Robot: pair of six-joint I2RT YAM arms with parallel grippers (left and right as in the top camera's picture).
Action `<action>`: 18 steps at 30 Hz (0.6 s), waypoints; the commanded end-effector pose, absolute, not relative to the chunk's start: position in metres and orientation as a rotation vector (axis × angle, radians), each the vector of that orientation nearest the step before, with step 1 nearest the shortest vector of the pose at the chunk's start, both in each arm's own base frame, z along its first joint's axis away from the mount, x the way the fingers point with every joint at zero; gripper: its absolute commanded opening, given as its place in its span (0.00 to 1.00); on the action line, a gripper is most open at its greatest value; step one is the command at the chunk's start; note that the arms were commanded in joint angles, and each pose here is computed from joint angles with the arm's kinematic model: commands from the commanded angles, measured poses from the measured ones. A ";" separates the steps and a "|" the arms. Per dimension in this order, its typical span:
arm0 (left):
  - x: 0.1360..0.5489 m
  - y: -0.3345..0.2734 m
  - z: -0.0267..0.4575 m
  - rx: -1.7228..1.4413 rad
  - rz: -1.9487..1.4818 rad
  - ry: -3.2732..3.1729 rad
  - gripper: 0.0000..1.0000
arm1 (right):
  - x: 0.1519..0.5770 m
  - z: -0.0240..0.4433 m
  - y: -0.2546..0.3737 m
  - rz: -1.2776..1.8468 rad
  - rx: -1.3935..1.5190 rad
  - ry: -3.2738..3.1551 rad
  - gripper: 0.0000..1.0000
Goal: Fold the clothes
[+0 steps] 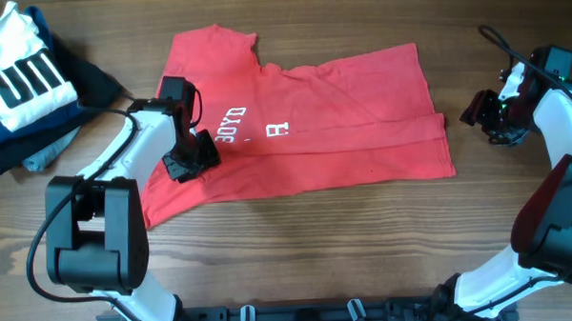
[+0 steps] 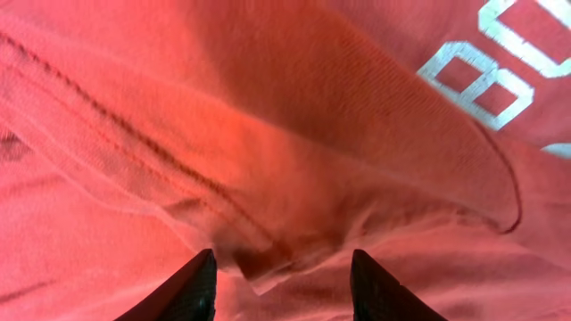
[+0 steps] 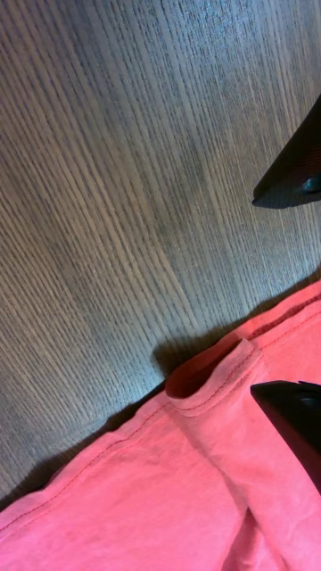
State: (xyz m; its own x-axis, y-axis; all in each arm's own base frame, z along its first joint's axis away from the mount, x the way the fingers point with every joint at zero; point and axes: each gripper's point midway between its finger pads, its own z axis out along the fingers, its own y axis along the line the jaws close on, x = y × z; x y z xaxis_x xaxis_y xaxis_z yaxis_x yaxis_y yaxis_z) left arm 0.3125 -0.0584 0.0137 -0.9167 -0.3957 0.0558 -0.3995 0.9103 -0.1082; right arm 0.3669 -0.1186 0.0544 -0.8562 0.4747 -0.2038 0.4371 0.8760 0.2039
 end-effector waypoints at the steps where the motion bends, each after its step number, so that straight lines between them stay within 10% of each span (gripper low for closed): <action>1: 0.309 -0.060 0.007 0.619 0.185 -3.022 0.48 | 0.366 0.048 -0.118 0.208 0.685 2.823 0.62; 18: 0.302 -0.060 0.000 0.618 0.187 -3.017 0.27 | 0.366 0.048 -0.118 0.208 0.685 2.823 0.62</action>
